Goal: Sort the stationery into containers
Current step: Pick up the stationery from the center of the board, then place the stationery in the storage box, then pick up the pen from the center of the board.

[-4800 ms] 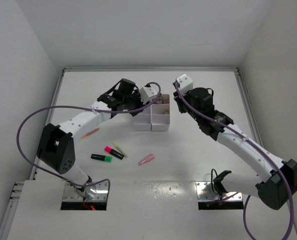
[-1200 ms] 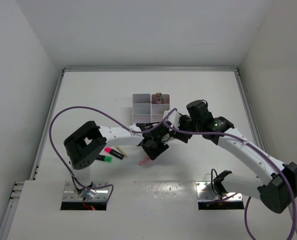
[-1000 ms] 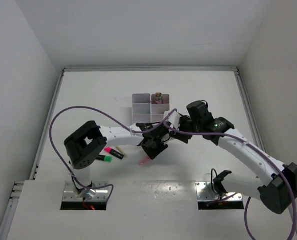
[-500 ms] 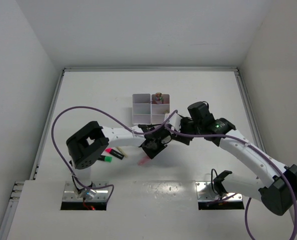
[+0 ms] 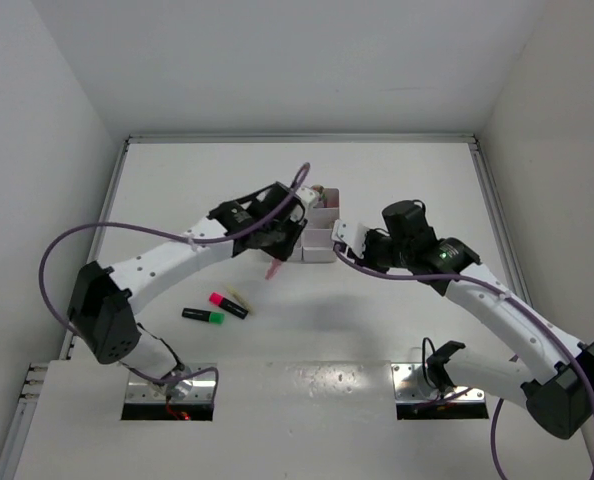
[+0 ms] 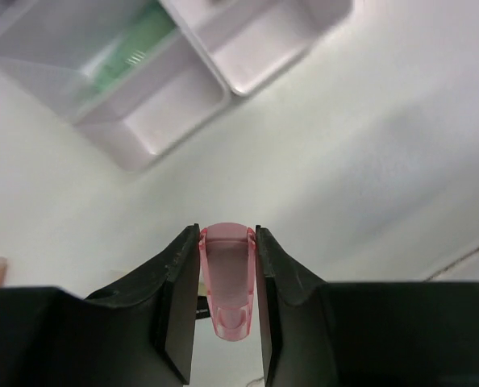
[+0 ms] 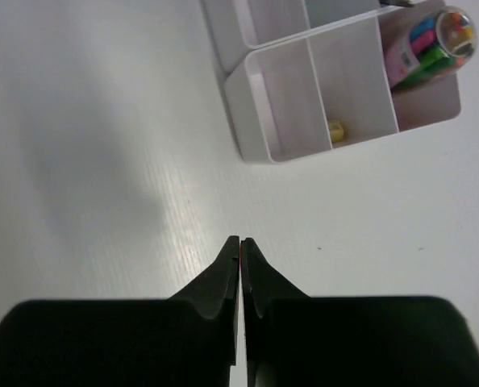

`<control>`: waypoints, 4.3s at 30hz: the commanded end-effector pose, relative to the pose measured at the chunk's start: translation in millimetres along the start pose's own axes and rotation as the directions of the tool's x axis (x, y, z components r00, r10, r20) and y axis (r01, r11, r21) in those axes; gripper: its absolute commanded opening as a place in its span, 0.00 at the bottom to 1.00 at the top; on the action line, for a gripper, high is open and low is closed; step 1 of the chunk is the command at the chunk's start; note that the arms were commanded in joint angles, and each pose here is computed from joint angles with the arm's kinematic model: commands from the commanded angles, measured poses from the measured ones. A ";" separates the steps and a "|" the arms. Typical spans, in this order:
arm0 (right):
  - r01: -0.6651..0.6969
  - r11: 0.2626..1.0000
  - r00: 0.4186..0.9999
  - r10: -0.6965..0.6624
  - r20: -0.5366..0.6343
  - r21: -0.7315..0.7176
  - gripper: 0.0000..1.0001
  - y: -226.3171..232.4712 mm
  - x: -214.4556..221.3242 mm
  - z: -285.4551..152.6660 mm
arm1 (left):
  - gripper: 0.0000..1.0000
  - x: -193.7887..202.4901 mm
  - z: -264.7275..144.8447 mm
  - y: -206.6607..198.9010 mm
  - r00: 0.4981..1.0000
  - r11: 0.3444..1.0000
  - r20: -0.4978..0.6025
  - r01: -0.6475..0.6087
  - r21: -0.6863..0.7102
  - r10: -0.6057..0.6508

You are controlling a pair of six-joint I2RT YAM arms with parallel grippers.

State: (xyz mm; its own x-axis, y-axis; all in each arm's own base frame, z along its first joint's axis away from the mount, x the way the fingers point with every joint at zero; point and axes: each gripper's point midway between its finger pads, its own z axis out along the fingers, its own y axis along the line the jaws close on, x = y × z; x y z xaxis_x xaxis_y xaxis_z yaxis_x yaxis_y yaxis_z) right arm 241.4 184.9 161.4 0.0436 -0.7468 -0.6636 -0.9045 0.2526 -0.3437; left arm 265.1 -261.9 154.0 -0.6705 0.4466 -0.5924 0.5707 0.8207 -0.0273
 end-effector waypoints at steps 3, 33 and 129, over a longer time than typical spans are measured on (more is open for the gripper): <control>-0.070 0.977 0.995 0.055 0.078 0.200 0.00 -42.4 -24.6 -10.2 | 0.11 -28.8 -22.4 37.5 0.988 0.991 0.102 0.119 -0.062 -0.113; -0.140 0.950 0.988 0.118 0.095 0.278 0.32 -53.2 -18.7 -5.4 | 0.09 -134.1 46.1 70.4 0.837 0.906 0.375 -0.423 -0.016 0.398; -0.174 0.972 0.978 0.153 0.139 0.156 0.67 -28.9 -22.3 6.2 | 0.40 199.3 23.8 293.4 -0.272 -0.603 0.651 0.711 -0.360 -0.709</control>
State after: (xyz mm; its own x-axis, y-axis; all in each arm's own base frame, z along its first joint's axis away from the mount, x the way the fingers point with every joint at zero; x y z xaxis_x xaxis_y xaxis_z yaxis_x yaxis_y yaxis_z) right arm 267.2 194.4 171.8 -0.0595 -0.6377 -0.7680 -0.8297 0.4594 -0.3171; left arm 310.0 51.3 9.1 0.0623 -0.9440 -0.3239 -0.9907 -0.0194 -0.1343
